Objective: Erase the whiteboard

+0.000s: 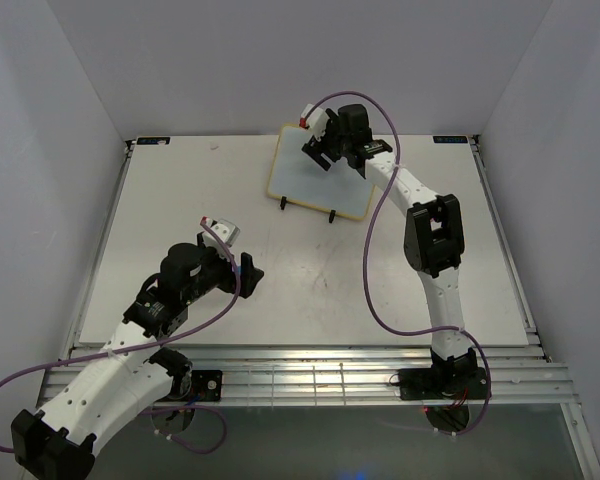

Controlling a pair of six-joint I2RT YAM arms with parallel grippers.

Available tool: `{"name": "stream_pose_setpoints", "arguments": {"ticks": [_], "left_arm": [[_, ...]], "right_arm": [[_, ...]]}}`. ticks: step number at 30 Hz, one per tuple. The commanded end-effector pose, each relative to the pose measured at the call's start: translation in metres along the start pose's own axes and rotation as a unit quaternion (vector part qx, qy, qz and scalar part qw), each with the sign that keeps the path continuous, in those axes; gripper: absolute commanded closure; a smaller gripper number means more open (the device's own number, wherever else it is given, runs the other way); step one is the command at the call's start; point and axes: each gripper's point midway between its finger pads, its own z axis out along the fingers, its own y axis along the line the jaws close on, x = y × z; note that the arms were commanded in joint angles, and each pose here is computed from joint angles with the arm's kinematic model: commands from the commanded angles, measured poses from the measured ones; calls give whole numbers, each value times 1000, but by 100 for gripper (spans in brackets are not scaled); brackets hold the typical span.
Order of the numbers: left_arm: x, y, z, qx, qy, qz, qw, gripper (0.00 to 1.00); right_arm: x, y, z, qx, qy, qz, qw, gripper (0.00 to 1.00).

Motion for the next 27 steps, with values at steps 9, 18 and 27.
{"name": "stream_pose_setpoints", "arguments": {"ticks": [9,18,27], "left_arm": [[-15,14,-1,-40,-19,-12,999,2],[-32,99,-33,-258,-76,-95,958,2],[-61,155,-100,-414,-153,-154,884,2]], "right_arm": [[-98,-75,-61,119,-80,9,990,10],[-88,-77,-201,252,-37,262,931,10],[-9,34,-364,260,-20,342,903,10]]}}
